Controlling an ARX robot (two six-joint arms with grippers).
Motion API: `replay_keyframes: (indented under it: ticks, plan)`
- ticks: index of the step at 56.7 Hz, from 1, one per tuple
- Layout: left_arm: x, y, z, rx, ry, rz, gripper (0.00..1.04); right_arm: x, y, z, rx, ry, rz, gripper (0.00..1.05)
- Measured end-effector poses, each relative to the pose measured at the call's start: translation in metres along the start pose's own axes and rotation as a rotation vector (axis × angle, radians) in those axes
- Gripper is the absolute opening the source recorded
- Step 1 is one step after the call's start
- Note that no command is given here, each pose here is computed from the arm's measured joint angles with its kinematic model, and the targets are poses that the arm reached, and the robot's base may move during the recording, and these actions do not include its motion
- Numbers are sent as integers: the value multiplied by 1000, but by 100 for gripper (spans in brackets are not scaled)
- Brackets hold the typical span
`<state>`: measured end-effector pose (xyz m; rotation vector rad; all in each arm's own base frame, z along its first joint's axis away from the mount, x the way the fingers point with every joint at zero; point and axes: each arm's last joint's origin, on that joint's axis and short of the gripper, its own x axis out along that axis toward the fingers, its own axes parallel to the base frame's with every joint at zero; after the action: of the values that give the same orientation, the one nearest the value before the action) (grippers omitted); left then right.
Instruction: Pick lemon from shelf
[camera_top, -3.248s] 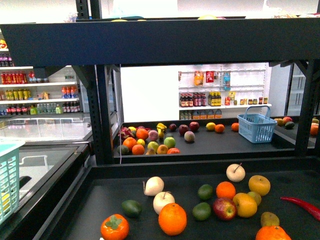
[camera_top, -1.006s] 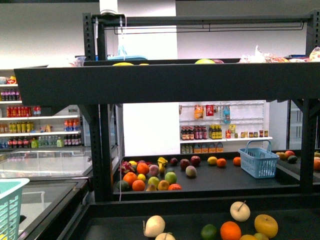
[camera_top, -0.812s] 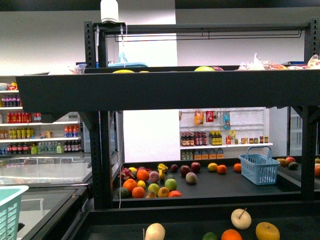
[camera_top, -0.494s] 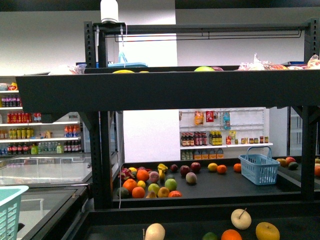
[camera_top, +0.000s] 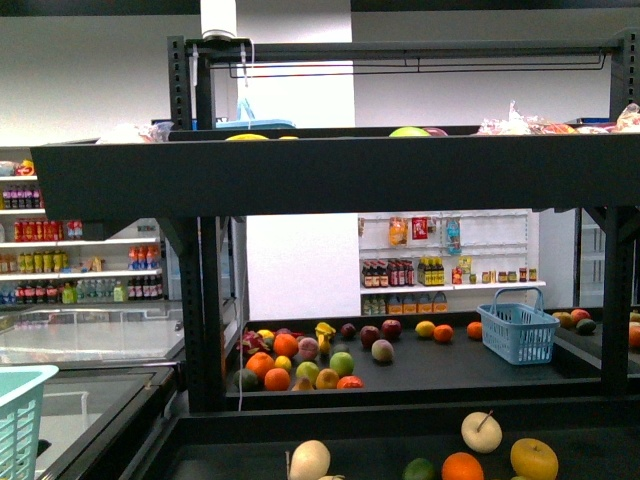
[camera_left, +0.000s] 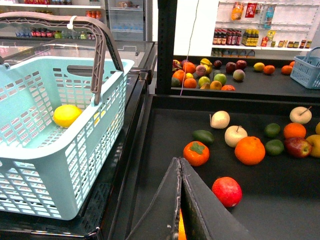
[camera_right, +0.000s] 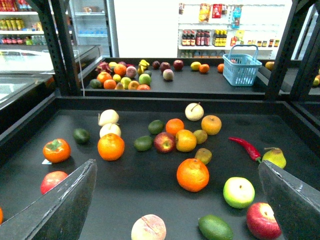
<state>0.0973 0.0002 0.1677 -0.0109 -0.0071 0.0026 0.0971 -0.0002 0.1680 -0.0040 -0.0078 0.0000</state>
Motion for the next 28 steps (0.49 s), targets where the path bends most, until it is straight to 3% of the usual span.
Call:
replay_keyframes:
  ticks: [18, 28]
  plan:
    - [0, 0, 0, 0, -1, 0, 3, 0, 0, 0, 0, 0, 0, 97]
    - [0, 0, 0, 0, -1, 0, 35, 0, 0, 0, 0, 0, 0, 97]
